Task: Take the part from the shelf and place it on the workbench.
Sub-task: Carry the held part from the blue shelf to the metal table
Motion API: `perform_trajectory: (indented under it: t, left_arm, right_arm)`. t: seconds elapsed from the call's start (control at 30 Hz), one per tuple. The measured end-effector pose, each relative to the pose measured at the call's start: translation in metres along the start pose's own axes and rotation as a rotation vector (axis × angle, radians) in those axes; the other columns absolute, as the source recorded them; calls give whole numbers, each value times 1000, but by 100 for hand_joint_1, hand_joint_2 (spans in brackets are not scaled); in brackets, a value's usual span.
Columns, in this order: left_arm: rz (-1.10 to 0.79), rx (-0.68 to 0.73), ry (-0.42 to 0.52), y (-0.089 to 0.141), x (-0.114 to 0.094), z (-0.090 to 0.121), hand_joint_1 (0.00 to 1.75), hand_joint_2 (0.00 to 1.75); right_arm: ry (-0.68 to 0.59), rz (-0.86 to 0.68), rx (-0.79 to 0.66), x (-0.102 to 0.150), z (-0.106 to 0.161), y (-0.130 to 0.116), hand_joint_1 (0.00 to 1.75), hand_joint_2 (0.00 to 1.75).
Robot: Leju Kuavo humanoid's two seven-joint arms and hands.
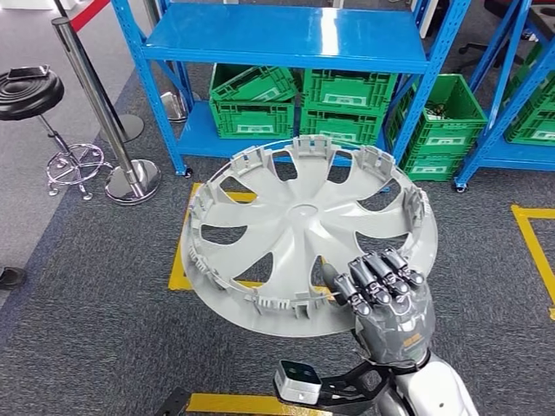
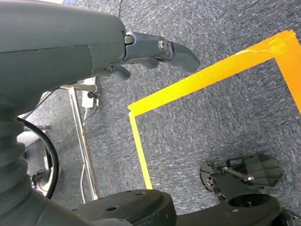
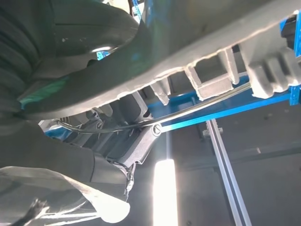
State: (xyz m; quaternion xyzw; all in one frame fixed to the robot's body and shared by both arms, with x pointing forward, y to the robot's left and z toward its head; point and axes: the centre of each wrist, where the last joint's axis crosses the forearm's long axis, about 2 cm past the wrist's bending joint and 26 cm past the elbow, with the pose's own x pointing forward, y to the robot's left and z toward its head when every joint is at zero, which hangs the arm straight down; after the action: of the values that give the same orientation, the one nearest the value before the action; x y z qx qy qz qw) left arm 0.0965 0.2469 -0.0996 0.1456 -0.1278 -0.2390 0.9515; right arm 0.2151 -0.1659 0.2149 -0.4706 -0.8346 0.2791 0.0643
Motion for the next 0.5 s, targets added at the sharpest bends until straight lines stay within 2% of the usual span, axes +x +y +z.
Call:
perform_trajectory:
  t: [0.5]
  left_arm:
    - [-4,0,-3,0,1,0,0,175]
  right_arm:
    - [0,-11,-8,3,-2,-1,175,175]
